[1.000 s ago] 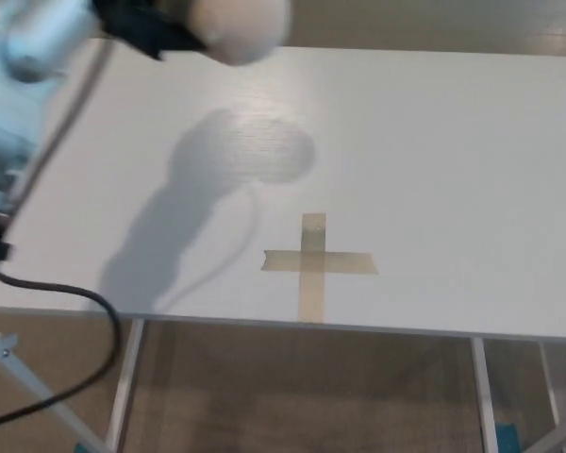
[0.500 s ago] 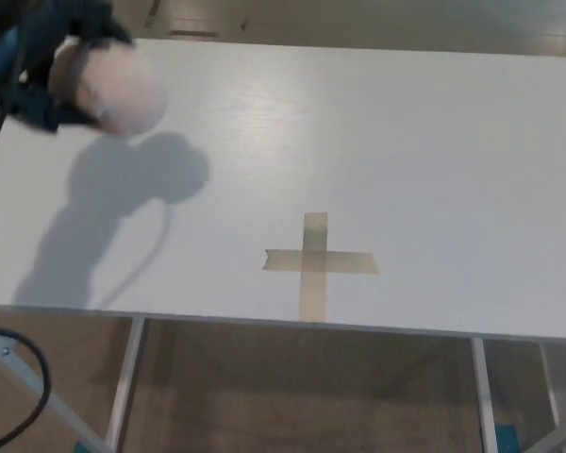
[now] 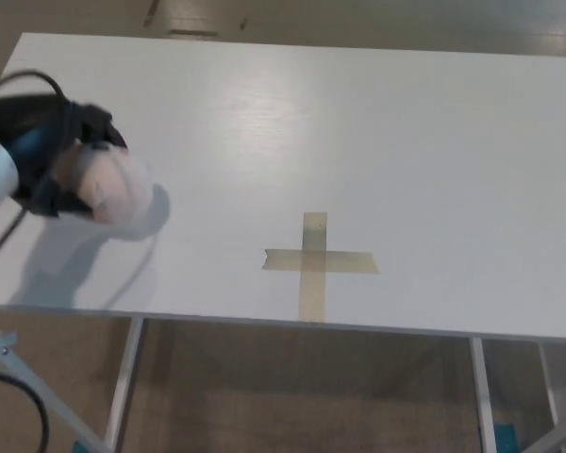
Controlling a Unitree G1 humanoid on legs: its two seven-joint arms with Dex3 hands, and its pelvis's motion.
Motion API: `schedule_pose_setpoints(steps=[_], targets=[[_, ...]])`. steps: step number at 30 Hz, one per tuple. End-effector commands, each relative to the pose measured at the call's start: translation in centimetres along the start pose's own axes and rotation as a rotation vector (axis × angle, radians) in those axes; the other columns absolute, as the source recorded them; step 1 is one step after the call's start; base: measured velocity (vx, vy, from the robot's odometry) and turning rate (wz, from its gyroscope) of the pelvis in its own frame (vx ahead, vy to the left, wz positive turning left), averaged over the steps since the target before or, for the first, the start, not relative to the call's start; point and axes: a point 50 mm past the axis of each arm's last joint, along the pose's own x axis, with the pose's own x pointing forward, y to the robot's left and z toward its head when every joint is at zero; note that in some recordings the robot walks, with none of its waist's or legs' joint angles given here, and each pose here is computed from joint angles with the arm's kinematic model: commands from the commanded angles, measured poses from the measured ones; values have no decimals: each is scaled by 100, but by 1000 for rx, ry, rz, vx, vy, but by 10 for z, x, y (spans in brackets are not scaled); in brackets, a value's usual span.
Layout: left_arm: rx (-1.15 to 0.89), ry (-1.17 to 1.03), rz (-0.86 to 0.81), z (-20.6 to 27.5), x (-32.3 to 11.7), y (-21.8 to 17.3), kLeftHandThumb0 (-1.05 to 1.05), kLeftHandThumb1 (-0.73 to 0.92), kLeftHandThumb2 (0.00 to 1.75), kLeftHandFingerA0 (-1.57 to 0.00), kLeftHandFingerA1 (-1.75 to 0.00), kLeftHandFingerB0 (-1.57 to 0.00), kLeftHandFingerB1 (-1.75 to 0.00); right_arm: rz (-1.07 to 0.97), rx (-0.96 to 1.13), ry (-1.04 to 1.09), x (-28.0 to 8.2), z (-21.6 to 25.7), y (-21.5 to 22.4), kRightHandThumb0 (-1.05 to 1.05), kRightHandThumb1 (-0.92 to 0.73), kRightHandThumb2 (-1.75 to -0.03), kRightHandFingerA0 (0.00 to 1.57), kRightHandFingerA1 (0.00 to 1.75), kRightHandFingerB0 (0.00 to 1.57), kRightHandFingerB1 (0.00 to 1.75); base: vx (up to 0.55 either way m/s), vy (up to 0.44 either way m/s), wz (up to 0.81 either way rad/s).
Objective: Use the left hand to take the pink dumpling toy on a person's hand and put it on the desk.
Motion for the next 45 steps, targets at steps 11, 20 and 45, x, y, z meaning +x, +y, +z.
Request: schedule_pose_setpoints(steps=[11,20,45], targets=[[-16,41,-290,8,-1,-50,-67,43,77,0,-9,0,-14,7,-2,10,0,-1,0,-26,-68,-60,65,44,56,42,0,0,0],[-59,18,-270,15,-5,-39,-74,41,82,0,0,0,-10,0,-7,12,0,-1,-1,-26,-68,-60,64,44,56,42,0,0,0],[-39,-417,415,58,-145,133,-98,46,69,0,-2,0,-12,1,-2,24,-1,-6,-2,-27,-68,-60,64,44,54,41,0,0,0]])
